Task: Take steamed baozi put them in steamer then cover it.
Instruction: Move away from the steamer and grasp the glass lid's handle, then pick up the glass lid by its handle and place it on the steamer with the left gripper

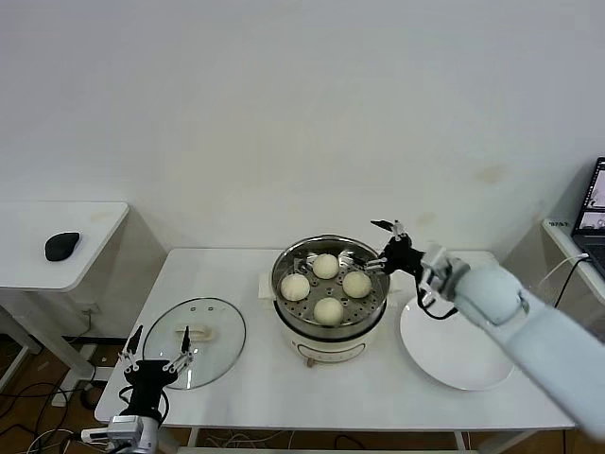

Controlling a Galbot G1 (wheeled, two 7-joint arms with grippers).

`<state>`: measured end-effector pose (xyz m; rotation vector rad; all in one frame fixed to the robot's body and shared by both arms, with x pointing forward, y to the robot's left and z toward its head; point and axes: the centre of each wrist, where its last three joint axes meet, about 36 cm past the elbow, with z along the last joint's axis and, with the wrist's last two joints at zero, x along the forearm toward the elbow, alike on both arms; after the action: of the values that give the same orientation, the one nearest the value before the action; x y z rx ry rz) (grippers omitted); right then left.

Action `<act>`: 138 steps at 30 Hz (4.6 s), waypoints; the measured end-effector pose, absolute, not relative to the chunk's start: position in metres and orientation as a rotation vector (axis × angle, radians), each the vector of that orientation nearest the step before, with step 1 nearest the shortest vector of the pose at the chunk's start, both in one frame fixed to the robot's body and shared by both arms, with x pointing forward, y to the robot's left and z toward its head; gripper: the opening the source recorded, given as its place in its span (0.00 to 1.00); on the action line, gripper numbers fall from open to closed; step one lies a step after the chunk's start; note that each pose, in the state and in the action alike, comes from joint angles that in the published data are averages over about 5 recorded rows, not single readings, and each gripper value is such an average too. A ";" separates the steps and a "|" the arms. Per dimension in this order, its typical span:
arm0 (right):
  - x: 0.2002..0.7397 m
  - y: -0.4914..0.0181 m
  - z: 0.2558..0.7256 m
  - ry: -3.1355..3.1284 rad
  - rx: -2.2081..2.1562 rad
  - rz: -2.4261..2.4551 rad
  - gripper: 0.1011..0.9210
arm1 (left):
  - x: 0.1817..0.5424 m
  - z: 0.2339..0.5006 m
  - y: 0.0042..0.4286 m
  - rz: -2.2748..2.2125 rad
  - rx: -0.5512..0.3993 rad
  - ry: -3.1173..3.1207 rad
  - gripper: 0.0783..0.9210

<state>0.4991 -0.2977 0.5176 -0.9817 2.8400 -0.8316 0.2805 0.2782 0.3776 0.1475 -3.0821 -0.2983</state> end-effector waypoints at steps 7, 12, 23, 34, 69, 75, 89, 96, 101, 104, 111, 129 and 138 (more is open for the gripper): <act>0.446 -0.322 0.468 2.878 -0.711 -0.574 0.88 | 0.280 0.369 0.271 -0.344 0.154 -3.114 0.88; 0.399 -0.342 0.440 2.956 -0.485 -0.463 0.88 | 0.278 0.361 0.278 -0.524 0.159 -3.110 0.88; 0.316 -0.375 0.411 3.096 -0.027 -0.379 0.88 | 0.257 0.332 0.323 -1.344 -0.007 -2.843 0.88; 0.268 -0.397 0.394 3.152 0.307 -0.376 0.88 | 0.275 0.301 0.366 -1.962 -0.241 -2.471 0.88; 0.220 -0.415 0.376 3.184 0.536 -0.483 0.88 | 0.416 0.272 0.391 -2.258 -0.360 -2.175 0.88; 0.221 -0.413 0.371 3.195 0.526 -0.487 0.88 | 0.426 0.269 0.389 -2.248 -0.352 -2.176 0.88; 0.220 -0.407 0.360 3.223 0.496 -0.503 0.88 | 0.433 0.270 0.385 -2.226 -0.380 -2.171 0.55; 0.219 -0.405 0.356 3.234 0.484 -0.516 0.88 | 0.437 0.265 0.382 -2.205 -0.389 -2.183 0.31; 0.218 -0.405 0.354 3.240 0.476 -0.526 0.88 | 0.436 0.259 0.383 -2.179 -0.382 -2.204 0.14; 0.219 -0.403 0.353 3.244 0.467 -0.529 0.88 | 0.434 0.256 0.384 -2.167 -0.369 -2.224 0.08; 0.220 -0.400 0.352 3.248 0.445 -0.541 0.88 | 0.426 0.257 0.385 -2.172 -0.308 -2.249 0.07; 0.223 -0.385 0.352 3.250 0.337 -0.583 0.88 | 0.386 0.372 0.390 -2.218 -0.019 -2.209 0.07; 0.231 -0.371 0.347 3.247 0.271 -0.581 0.88 | 0.386 0.437 0.347 -2.223 0.012 -2.284 0.07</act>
<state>0.2305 -0.3708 0.3467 0.2714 3.2472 -0.5814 0.3859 0.3470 0.4367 0.0124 -2.2840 -2.2235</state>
